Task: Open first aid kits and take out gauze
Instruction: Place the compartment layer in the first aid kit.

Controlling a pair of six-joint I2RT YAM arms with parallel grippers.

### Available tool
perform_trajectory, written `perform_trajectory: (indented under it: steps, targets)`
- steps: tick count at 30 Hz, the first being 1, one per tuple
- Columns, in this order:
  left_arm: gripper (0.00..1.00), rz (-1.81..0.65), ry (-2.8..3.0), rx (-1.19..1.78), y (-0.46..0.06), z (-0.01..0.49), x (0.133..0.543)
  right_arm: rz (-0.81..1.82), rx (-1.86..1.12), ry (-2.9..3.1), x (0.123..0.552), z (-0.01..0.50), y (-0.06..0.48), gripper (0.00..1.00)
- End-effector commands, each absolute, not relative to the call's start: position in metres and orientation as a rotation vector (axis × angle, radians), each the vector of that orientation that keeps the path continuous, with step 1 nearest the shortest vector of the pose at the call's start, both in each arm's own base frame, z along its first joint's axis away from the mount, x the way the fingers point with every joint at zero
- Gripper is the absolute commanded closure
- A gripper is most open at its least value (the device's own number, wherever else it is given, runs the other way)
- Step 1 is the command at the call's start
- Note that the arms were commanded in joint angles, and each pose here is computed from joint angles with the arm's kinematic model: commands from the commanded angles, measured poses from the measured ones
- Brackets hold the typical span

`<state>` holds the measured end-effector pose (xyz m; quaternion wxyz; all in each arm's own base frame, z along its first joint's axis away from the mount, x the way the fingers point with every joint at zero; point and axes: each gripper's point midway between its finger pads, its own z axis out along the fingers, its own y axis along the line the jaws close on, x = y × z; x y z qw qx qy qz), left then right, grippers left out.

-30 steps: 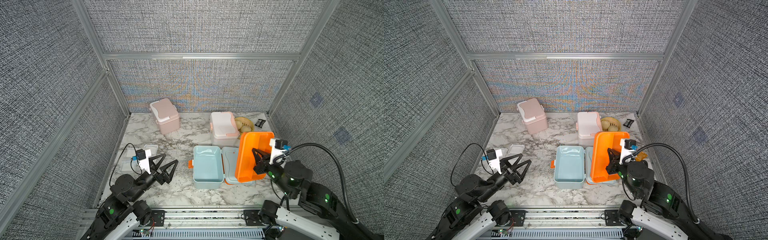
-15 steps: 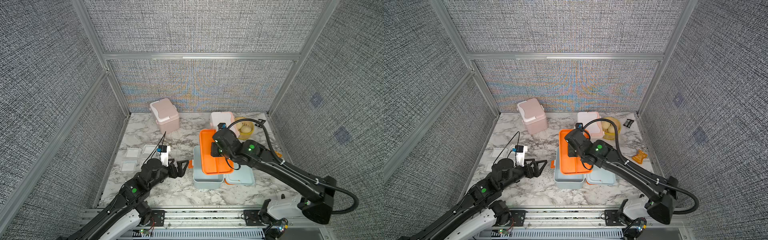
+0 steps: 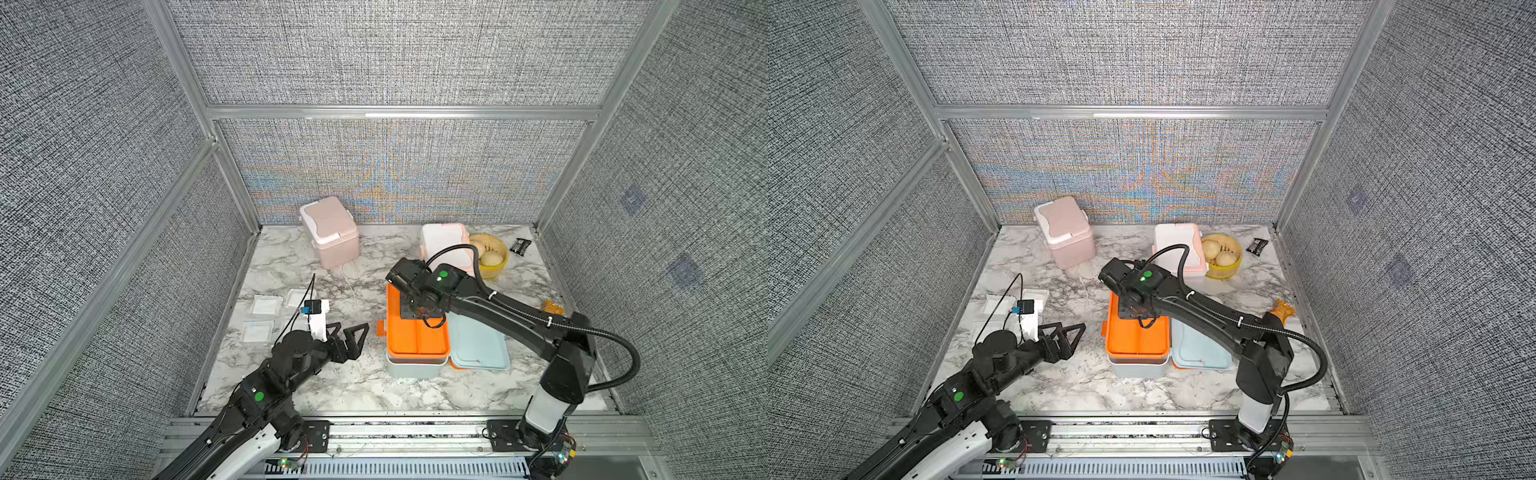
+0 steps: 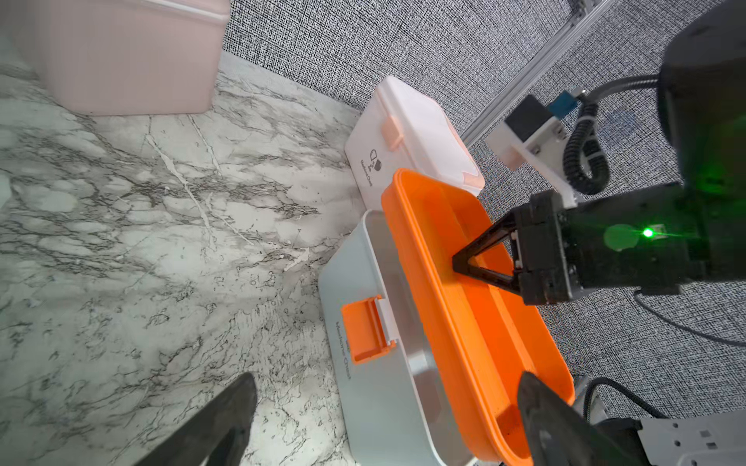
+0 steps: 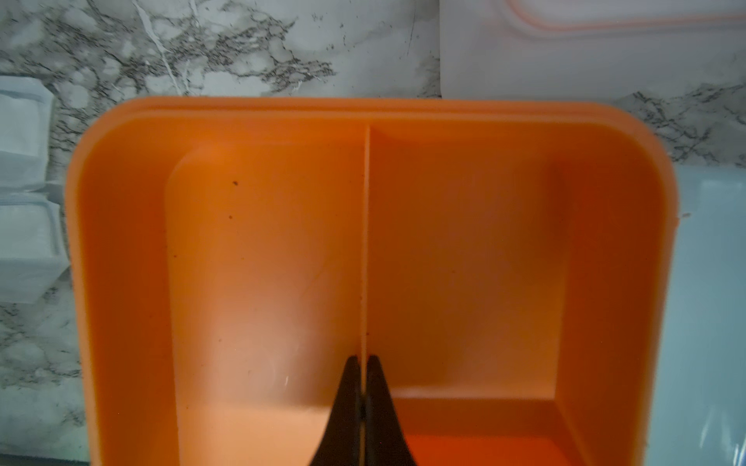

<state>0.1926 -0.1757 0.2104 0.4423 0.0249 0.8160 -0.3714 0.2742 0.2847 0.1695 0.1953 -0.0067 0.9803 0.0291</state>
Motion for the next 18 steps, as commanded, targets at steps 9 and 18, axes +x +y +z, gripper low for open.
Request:
perform_trajectory:
  steps: [9,18]
  targets:
    - [0.00,-0.941,2.015,0.067,-0.182,0.211,0.196,-0.012,-0.006,2.835,0.269,0.144,0.284,1.00]
    - [0.00,-0.952,2.010,0.064,-0.184,0.212,0.197,-0.030,0.000,2.857,0.266,0.134,0.283,1.00]
